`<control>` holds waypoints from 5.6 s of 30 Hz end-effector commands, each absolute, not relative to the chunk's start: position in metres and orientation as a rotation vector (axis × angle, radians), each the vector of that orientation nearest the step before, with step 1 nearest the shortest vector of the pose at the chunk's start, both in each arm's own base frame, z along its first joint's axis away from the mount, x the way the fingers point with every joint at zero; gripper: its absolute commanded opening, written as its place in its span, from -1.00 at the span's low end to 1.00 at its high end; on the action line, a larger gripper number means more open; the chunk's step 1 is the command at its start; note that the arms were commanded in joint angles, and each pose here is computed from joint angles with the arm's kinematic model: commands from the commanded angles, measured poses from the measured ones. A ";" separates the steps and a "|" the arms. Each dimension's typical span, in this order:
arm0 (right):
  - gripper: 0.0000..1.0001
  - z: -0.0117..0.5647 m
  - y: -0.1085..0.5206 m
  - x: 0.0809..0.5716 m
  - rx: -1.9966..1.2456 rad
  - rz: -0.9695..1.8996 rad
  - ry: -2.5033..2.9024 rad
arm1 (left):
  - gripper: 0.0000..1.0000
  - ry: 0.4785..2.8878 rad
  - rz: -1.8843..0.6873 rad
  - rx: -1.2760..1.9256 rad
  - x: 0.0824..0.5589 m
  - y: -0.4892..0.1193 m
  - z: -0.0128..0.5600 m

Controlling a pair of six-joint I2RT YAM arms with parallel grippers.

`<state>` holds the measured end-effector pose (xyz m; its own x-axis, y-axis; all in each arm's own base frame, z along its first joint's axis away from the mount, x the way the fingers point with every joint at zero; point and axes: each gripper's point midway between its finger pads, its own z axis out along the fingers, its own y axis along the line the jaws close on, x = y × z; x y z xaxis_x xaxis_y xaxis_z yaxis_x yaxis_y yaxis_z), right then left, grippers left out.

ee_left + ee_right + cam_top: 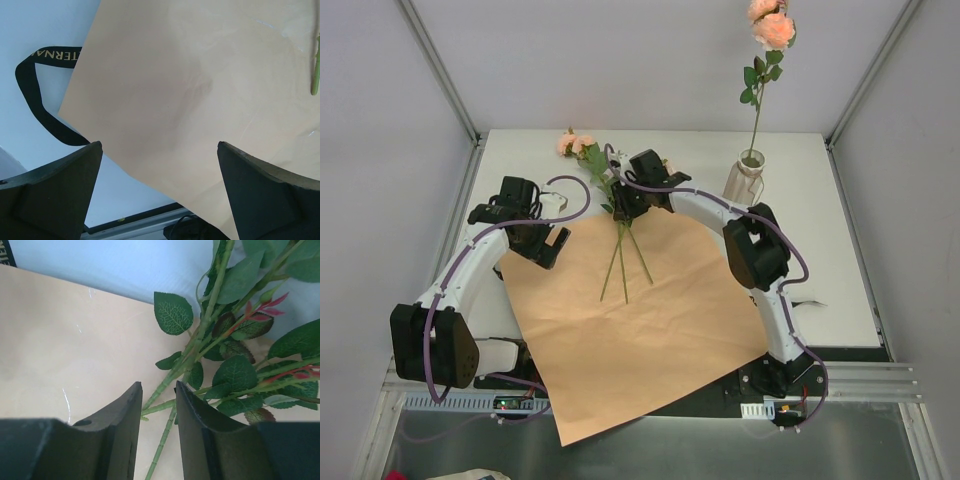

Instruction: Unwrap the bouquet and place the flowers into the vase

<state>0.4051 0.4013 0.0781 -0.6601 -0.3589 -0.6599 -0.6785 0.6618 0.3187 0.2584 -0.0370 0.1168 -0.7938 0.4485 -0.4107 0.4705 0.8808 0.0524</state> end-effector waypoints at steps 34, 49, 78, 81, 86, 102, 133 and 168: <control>-0.23 0.084 0.395 0.424 -0.897 0.496 2.279 | 0.98 2.619 -0.100 0.696 0.252 -0.036 0.113; -0.35 0.056 0.394 0.420 -0.908 0.469 2.343 | 0.98 2.613 -0.091 0.699 0.253 -0.034 0.115; -0.98 0.402 0.376 0.386 -0.537 0.786 1.535 | 0.98 2.585 -0.105 0.444 0.268 -0.010 0.140; -0.98 0.455 0.338 0.377 -0.474 0.671 1.347 | 0.98 2.581 -0.117 0.441 0.267 -0.011 0.142; -0.98 0.547 0.236 0.367 -0.246 0.362 0.964 | 0.98 2.568 -0.129 0.446 0.268 -0.012 0.146; -0.99 0.577 0.090 0.395 -0.039 0.185 0.710 | 0.99 2.546 -0.191 0.520 0.277 -0.020 0.149; -0.99 0.458 0.078 0.455 -0.040 0.112 0.920 | 0.98 2.567 -0.178 0.551 0.290 -0.017 0.144; 0.93 0.287 0.324 0.319 -0.443 0.828 1.818 | 0.98 2.513 -0.159 0.503 0.266 -0.018 0.159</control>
<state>0.3576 0.2742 0.3253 -0.1072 0.0437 -0.9933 -0.5675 0.8176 0.0973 0.2724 -0.0198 0.1538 -0.7711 0.3328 -0.5428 0.3982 0.9173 -0.0032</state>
